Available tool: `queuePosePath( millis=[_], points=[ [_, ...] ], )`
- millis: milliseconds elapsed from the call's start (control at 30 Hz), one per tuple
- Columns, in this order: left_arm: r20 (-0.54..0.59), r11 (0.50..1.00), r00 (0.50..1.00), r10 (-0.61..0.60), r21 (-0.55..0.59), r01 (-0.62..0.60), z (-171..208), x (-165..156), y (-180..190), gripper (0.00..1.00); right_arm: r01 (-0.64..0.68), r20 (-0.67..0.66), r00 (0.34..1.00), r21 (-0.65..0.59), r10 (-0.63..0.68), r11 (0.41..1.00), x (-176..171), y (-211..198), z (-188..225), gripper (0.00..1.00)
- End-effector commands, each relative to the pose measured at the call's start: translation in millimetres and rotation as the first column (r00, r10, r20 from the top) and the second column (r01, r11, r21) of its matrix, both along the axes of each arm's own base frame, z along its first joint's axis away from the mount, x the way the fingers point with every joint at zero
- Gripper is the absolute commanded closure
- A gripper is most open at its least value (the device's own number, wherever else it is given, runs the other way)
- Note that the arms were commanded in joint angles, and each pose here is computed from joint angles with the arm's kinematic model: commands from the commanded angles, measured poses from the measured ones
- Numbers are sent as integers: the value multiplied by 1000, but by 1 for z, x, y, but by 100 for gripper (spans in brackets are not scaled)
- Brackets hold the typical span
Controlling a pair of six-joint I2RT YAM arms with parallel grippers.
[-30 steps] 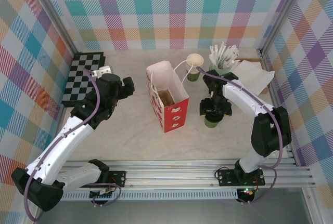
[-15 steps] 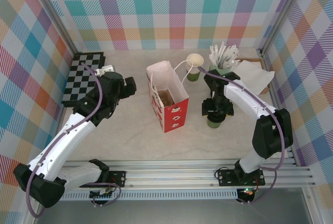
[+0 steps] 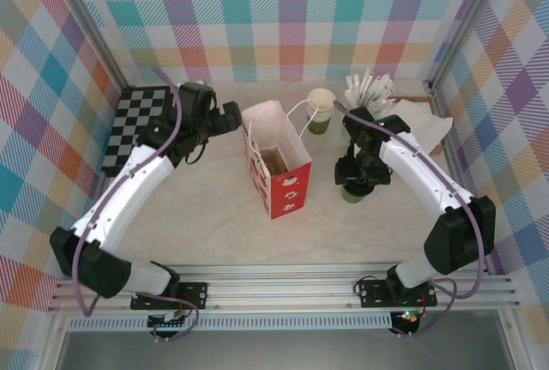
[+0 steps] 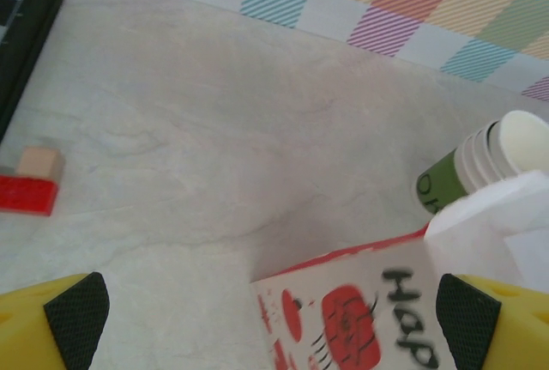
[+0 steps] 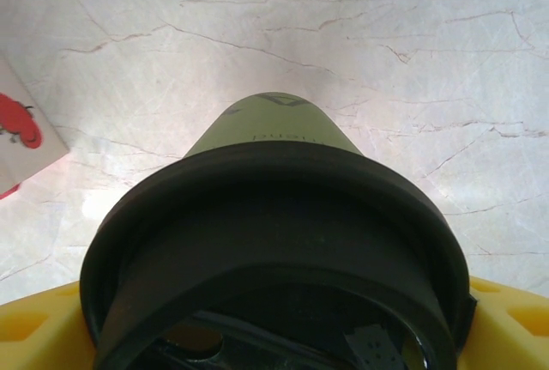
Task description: Pack the takeout coffee
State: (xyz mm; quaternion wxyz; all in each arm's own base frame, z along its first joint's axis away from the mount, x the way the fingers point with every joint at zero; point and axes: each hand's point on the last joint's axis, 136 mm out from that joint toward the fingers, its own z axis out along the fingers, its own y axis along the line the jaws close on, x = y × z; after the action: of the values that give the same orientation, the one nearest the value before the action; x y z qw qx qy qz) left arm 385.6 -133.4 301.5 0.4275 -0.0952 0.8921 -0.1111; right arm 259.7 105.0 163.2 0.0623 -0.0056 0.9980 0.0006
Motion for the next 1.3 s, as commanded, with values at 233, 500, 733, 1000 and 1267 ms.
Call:
queuePosePath(
  millis=[233,500,733,1000,1267],
  points=[
    [-88,854,859,-505,93,512,-7,49,-60,10,-34,83,996,52,30,998,-17,-2,56,47],
    [-128,700,703,-699,76,710,-15,51,-91,24,8,103,995,64,-15,998,-26,-7,68,47],
    [-176,697,693,-699,48,715,-32,53,-93,61,-7,143,990,152,-15,988,-32,4,105,49],
    [-147,739,732,-665,6,673,-25,52,-102,86,-119,276,960,239,50,964,-38,29,171,49],
    [-158,743,729,-666,-50,668,-27,44,-119,95,-258,407,906,320,114,912,-48,62,227,50]
  ],
)
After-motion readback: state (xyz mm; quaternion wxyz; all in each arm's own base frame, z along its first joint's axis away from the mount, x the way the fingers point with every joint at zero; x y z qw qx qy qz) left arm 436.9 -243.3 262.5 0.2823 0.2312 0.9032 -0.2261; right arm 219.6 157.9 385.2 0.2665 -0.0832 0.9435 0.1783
